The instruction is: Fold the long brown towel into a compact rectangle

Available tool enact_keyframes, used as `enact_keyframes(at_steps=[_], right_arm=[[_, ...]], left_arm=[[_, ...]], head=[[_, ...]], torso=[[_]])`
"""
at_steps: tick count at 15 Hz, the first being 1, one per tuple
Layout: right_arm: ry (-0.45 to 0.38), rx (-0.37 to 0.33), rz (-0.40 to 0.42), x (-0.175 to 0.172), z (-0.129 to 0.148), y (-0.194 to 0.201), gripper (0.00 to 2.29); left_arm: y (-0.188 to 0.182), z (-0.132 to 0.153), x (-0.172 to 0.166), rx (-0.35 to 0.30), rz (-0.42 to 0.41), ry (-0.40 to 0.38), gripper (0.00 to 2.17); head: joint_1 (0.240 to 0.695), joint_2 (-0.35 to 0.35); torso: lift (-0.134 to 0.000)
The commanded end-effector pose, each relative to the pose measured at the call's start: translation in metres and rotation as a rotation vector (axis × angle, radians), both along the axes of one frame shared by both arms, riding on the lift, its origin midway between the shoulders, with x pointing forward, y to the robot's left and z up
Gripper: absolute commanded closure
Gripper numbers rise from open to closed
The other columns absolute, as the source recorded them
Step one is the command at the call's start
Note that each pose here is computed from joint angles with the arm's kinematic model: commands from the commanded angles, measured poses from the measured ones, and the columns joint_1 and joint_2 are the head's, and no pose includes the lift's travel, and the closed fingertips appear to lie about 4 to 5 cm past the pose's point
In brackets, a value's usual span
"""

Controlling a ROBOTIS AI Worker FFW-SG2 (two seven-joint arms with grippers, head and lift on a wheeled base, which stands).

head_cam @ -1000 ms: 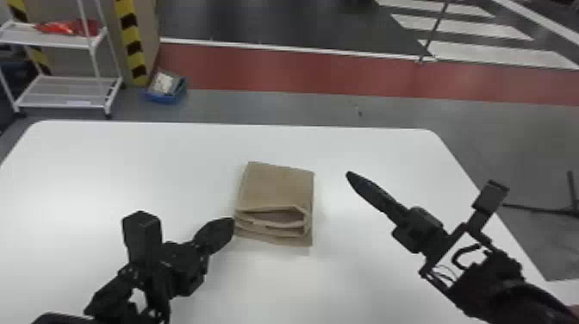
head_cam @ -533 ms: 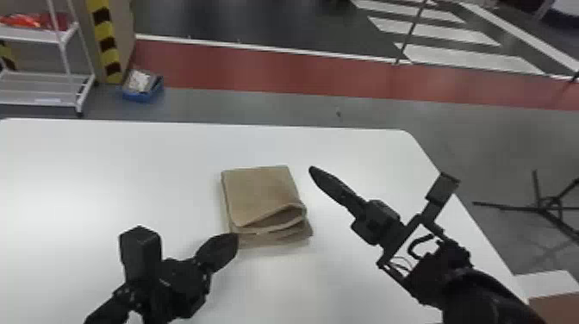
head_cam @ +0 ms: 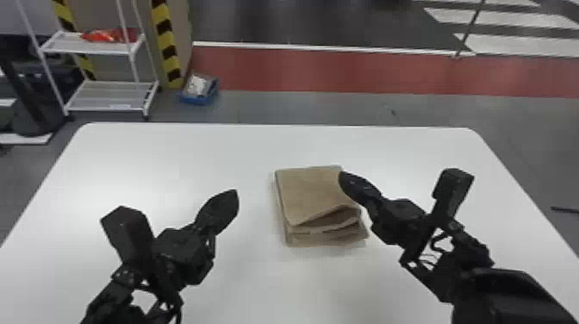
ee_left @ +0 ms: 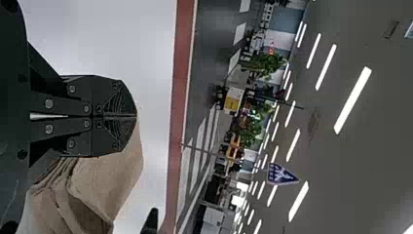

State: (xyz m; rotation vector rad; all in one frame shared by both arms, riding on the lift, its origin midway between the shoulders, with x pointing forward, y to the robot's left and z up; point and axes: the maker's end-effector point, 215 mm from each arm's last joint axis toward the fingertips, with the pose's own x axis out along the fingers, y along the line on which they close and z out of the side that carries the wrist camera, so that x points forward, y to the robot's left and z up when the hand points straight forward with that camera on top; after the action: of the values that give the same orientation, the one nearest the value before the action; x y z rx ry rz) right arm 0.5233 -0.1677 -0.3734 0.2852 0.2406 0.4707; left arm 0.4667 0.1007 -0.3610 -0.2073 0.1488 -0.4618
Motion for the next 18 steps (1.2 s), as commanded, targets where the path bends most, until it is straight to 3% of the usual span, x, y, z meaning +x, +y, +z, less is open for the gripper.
enact_keyframes(at_steps=[1,7,13,16,18], right_arm=[[0.030,-0.036,-0.021,-0.006,-0.027,-0.011,1.95],[0.053,-0.008,-0.007,-0.043,-0.053,-0.022,1.95],[0.092,0.013,-0.015,-0.055,-0.082,-0.018,1.96],[0.068,0.021,-0.020,-0.050,-0.069,-0.021,1.96],[0.022,0.061,-0.020,-0.045,-0.032,-0.022,1.95]], left_arm=[[0.006,0.005,0.002,0.002,0.011,-0.010,1.89],[0.004,0.008,0.011,-0.003,0.020,-0.014,1.89],[0.005,0.005,0.016,0.002,0.031,-0.006,1.89],[0.005,0.005,0.018,0.005,0.036,-0.005,1.89],[0.008,0.006,0.020,0.008,0.048,-0.006,1.89]], head=[[0.695,-0.075],[0.695,-0.088],[0.695,-0.100],[0.695,-0.094],[0.695,-0.094]], torso=[[-0.121],[-0.121],[-0.121],[-0.121],[-0.121]])
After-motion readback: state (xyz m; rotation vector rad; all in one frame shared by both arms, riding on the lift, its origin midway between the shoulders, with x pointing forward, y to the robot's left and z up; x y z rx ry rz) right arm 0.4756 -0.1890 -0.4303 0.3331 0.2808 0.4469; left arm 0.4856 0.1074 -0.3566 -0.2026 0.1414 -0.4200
